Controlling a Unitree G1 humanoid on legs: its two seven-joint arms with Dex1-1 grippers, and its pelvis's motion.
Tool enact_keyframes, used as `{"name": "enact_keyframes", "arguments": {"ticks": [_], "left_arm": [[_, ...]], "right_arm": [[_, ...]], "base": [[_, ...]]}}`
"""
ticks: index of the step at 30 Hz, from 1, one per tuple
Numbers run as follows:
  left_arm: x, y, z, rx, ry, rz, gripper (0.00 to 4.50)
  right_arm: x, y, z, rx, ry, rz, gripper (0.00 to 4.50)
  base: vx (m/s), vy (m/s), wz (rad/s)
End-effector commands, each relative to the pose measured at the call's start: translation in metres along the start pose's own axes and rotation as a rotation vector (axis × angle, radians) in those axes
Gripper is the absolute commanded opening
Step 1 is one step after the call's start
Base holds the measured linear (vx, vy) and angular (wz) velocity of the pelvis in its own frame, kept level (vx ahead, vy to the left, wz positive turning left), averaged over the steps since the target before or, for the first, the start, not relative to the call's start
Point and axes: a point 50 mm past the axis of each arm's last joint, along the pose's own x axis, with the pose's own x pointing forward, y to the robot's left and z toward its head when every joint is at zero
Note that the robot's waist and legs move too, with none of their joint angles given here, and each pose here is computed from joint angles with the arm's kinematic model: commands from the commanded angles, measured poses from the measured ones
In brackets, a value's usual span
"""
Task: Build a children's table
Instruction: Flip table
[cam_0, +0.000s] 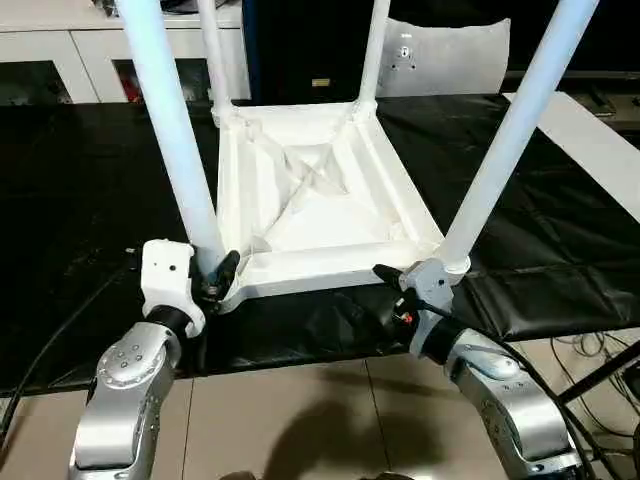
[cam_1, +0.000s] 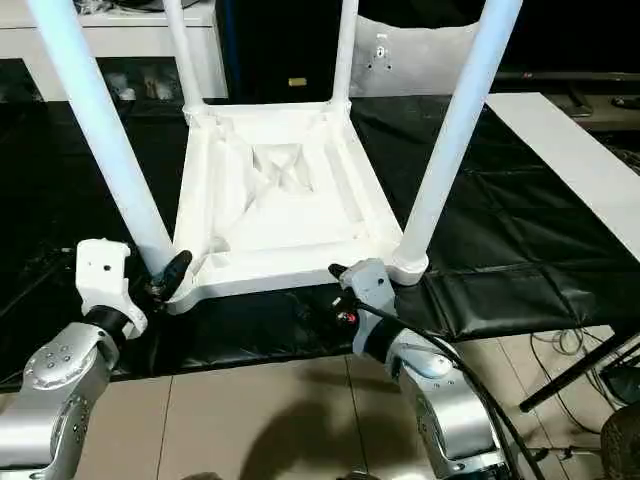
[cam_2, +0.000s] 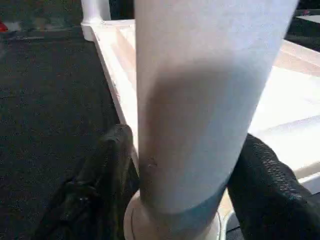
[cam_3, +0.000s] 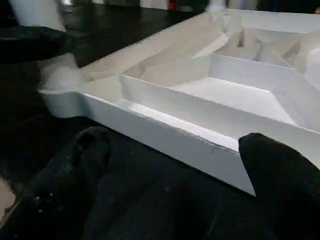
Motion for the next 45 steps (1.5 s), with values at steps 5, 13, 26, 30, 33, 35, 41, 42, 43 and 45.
{"name": "enact_keyframes", "arguments": {"ticks": [5,13,26,30,33,35,41,42,43,45], "left_arm": [[0.004,-0.002,0.002,-0.010,-0.010,-0.015,2.19],[0.010,-0.005,-0.002,-0.112,0.041,-0.004,2.04],[0.016,-0.022,-0.009,-0.572,0.108,0.009,2.03],[0.015,-0.028,-0.011,-0.648,0.125,-0.004,2.03],[0.016,-0.033,-0.010,-0.676,0.139,-0.030,2.03],[0.016,-0.034,-0.010,-0.680,0.142,-0.034,2.03],[0.018,-0.041,-0.010,-0.694,0.164,-0.086,2.03],[0.018,-0.042,-0.010,-0.693,0.164,-0.091,2.03],[0.018,-0.042,-0.010,-0.691,0.166,-0.096,2.03],[0.018,-0.042,-0.010,-0.689,0.167,-0.098,2.03]], "right_arm": [[-0.002,0.007,0.004,-0.015,-0.013,0.092,4.50],[-0.002,0.000,0.001,0.000,0.018,0.013,4.50],[-0.007,-0.012,0.001,0.068,0.065,-0.097,4.50],[-0.007,-0.017,0.004,0.100,0.062,-0.145,4.50],[-0.002,-0.030,0.012,0.162,-0.015,-0.243,4.50],[-0.001,-0.031,0.014,0.170,-0.027,-0.254,4.50],[0.013,-0.036,0.025,0.292,-0.189,-0.203,4.50],[0.016,-0.037,0.026,0.306,-0.205,-0.203,4.50],[0.018,-0.039,0.027,0.320,-0.217,-0.209,4.50],[0.019,-0.040,0.027,0.327,-0.224,-0.212,4.50]], "base": [[0.000,0.000,0.00],[0.000,0.000,0.00],[0.000,0.000,0.00],[0.000,0.000,0.00],[0.000,0.000,0.00],[0.000,0.000,0.00],[0.000,0.000,0.00],[0.000,0.000,0.00],[0.000,0.000,0.00],[0.000,0.000,0.00]]}}
